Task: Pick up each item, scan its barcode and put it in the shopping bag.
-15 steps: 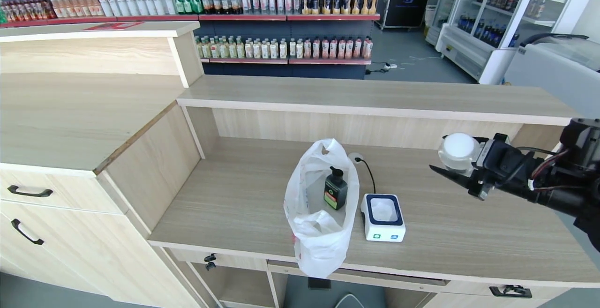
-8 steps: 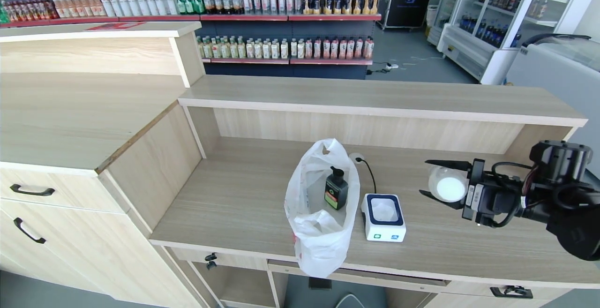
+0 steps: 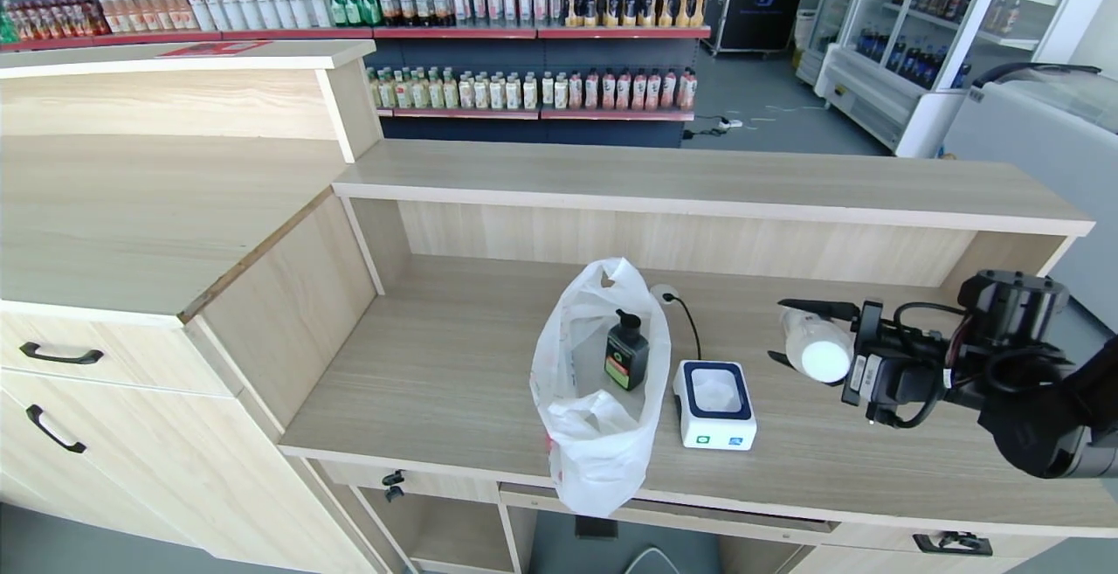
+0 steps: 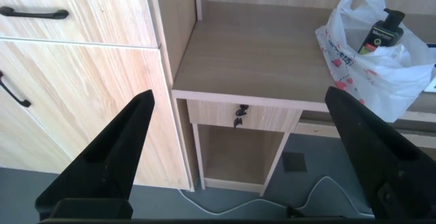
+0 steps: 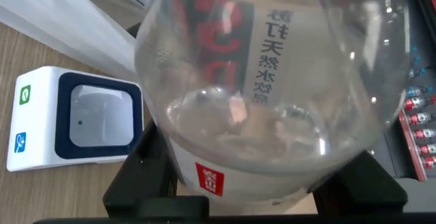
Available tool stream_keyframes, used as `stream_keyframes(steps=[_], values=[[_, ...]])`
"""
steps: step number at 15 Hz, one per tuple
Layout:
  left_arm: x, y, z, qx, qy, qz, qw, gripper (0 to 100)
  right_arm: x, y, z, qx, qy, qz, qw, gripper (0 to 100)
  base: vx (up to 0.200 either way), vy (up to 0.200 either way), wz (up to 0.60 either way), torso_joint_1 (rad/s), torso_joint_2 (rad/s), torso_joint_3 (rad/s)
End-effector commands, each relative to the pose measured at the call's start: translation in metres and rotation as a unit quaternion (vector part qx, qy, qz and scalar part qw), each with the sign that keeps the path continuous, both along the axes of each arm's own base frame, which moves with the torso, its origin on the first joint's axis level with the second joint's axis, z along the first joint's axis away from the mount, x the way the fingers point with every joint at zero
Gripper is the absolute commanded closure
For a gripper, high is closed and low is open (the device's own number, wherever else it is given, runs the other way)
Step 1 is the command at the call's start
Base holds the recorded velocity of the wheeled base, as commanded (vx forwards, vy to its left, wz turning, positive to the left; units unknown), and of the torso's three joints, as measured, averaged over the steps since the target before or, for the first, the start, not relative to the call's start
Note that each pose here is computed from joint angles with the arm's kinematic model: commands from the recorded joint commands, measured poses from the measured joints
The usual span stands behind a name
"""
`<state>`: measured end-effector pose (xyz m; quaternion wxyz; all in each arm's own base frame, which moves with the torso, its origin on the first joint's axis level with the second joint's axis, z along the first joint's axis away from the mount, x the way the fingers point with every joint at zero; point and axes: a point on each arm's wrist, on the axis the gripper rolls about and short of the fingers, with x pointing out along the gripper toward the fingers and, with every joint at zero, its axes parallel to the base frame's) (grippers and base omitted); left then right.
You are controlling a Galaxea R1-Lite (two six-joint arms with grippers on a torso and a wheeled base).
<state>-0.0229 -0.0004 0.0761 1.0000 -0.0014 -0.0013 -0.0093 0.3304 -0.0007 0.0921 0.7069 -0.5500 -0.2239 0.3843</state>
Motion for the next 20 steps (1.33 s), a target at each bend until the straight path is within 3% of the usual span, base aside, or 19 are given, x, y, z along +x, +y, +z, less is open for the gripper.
stream_keyframes(steps=[1,20], values=[[0.000,0.000,0.000,0.000,0.000,0.000,1.0000,0,0.004,0.001,-0.013,0.003,0.013,0.010,1.000,100,0.000,0.000,0.00,0.000,0.00,0.000],[0.000,0.000,0.000,0.000,0.000,0.000,1.0000,0,0.020,0.011,-0.049,0.004,0.007,0.044,0.999,100,0.000,0.000,0.00,0.000,0.00,0.000]])
